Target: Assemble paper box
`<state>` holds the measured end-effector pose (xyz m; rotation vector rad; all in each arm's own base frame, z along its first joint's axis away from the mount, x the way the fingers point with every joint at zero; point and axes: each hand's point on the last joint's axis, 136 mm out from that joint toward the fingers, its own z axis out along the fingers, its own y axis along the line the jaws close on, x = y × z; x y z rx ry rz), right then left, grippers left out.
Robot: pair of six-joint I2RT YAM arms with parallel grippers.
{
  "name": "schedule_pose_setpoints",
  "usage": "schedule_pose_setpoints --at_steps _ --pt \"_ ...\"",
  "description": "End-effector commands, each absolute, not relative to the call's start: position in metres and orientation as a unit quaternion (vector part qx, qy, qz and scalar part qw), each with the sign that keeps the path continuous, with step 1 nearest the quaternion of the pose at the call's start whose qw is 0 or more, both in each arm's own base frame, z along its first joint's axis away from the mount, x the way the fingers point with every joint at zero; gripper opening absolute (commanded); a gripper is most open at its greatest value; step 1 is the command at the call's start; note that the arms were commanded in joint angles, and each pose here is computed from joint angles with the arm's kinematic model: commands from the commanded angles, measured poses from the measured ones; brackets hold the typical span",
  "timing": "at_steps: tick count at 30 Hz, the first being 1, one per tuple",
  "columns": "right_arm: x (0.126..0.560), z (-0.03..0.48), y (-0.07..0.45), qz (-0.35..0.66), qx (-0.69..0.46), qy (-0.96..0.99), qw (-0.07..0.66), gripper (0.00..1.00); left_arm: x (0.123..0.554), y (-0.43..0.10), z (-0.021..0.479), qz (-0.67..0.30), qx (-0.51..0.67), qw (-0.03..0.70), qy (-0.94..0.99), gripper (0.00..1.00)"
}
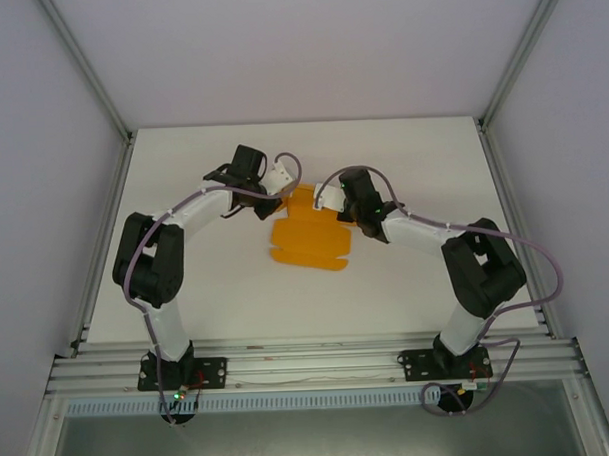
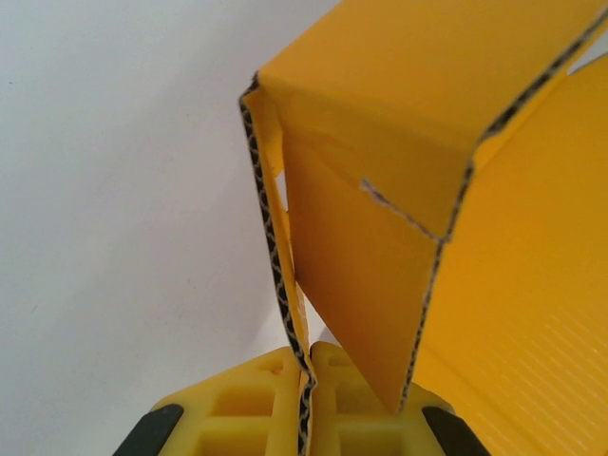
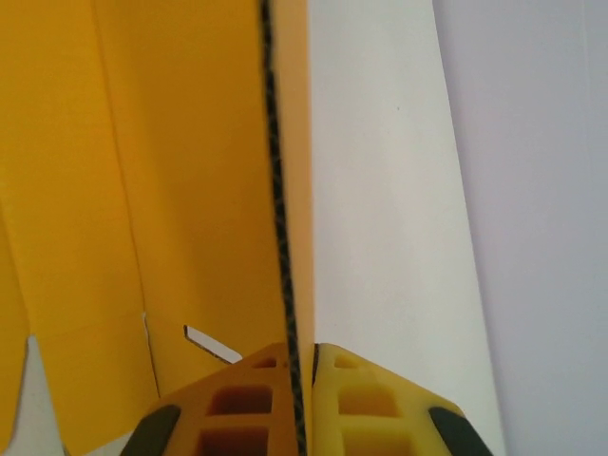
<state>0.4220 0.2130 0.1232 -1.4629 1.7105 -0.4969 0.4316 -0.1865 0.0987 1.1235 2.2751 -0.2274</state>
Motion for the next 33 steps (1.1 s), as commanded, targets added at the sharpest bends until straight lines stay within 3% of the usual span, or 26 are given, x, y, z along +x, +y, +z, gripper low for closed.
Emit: schedule_pose_setpoints --at_steps 1,4,6,11,12,13,17,24,27,33 --pt "0.430 0.123 0.207 -0.227 -0.575 0.669 0.411 0.00 0.427 -0.188 0.111 -0.085 0.413 0.301 0.855 0.02" --pt "0.433 0.131 0.205 -0.261 -0.575 0.639 0.439 0.00 0.427 -0.184 0.111 -0.089 0.395 0.301 0.863 0.27" --pt "0.435 0.138 0.204 -0.280 -0.568 0.626 0.455 0.00 0.428 -0.178 0.115 -0.092 0.378 0.303 0.870 0.36" --pt "0.423 0.138 0.205 -0.278 -0.594 0.604 0.452 0.00 0.427 -0.153 0.132 -0.112 0.316 0.324 0.885 0.71" --pt "0.420 0.135 0.205 -0.272 -0.603 0.605 0.443 0.00 0.427 -0.146 0.137 -0.118 0.298 0.334 0.886 0.81" --pt "0.417 0.133 0.206 -0.263 -0.607 0.609 0.438 0.00 0.428 -0.138 0.142 -0.120 0.280 0.345 0.888 0.99" --pt "0.399 0.140 0.209 -0.183 -0.619 0.656 0.393 0.00 0.422 -0.116 0.159 -0.132 0.231 0.368 0.891 1.00" --pt "0.323 0.150 0.212 0.016 -0.666 0.721 0.192 0.00 0.405 -0.101 0.193 -0.146 0.165 0.435 0.873 1.00" --pt "0.315 0.142 0.204 0.026 -0.669 0.731 0.132 0.00 0.399 -0.096 0.201 -0.146 0.143 0.456 0.866 1.00" --pt "0.320 0.114 0.204 0.031 -0.682 0.722 0.113 0.00 0.396 -0.073 0.189 -0.140 0.072 0.454 0.877 1.00"
